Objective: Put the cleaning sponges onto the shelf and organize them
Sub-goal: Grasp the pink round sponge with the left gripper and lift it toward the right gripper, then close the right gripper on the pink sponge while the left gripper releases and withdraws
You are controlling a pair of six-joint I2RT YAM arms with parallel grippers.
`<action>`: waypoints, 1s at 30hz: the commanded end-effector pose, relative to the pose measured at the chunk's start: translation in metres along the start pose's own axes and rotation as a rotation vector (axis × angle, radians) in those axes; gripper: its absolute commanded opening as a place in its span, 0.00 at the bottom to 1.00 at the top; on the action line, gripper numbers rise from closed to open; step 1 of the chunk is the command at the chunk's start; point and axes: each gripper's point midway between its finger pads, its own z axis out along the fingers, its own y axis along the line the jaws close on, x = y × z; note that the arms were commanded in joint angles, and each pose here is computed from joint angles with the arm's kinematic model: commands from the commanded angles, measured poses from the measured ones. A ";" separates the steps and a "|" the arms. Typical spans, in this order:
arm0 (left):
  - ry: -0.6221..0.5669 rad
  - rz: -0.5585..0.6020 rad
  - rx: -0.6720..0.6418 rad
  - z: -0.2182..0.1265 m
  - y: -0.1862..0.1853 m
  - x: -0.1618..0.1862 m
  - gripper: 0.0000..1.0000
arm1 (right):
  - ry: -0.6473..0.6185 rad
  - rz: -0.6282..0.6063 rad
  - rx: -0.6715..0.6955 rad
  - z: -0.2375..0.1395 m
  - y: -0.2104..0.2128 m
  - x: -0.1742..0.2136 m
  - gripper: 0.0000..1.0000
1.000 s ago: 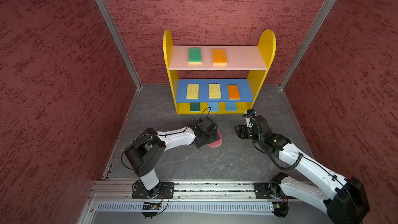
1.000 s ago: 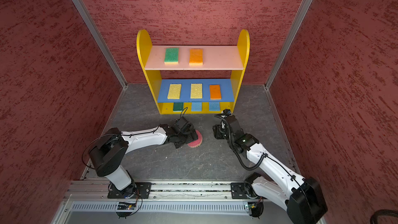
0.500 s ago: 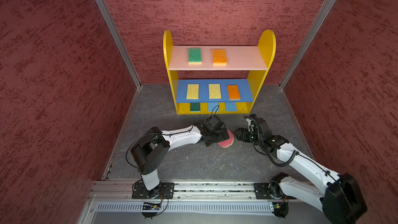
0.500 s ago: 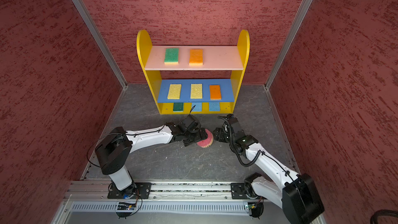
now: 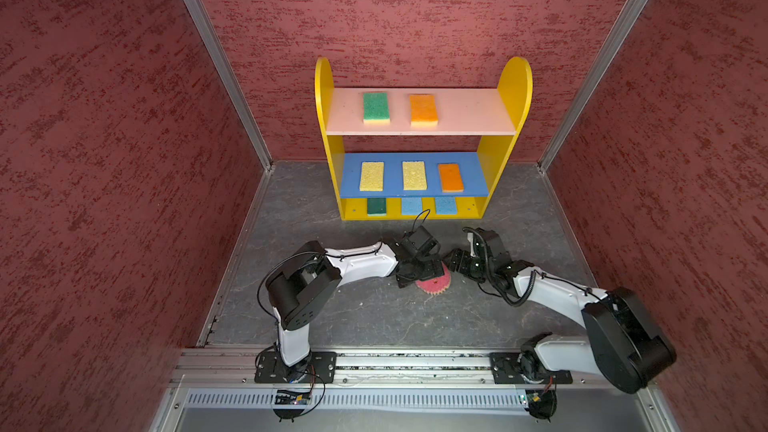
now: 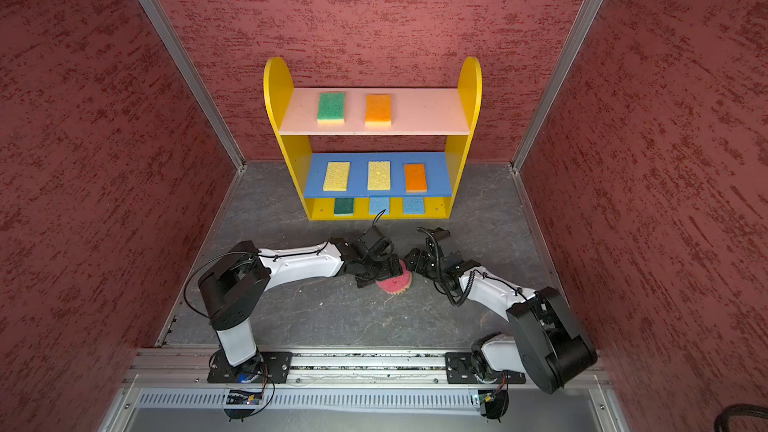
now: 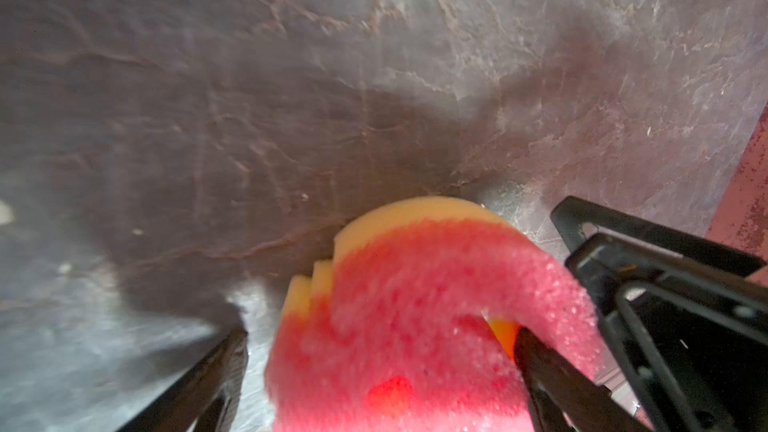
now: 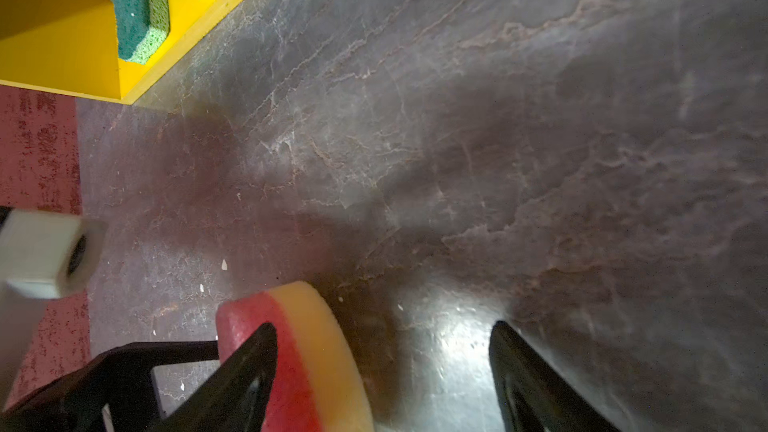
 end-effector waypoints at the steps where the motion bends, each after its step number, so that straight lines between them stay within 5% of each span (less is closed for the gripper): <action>1: 0.001 0.036 0.096 0.001 -0.032 -0.001 1.00 | -0.016 -0.013 -0.050 -0.006 0.015 -0.005 0.80; 9: 0.007 0.033 0.081 0.007 -0.028 -0.001 1.00 | -0.079 -0.053 -0.027 -0.026 0.011 -0.012 0.81; 22: -0.025 0.037 0.115 -0.012 -0.031 -0.002 1.00 | 0.087 0.026 -0.036 0.005 -0.010 0.028 0.66; 30: -0.115 -0.002 0.141 -0.055 -0.014 -0.014 1.00 | 0.078 0.013 -0.003 0.005 -0.015 0.027 0.44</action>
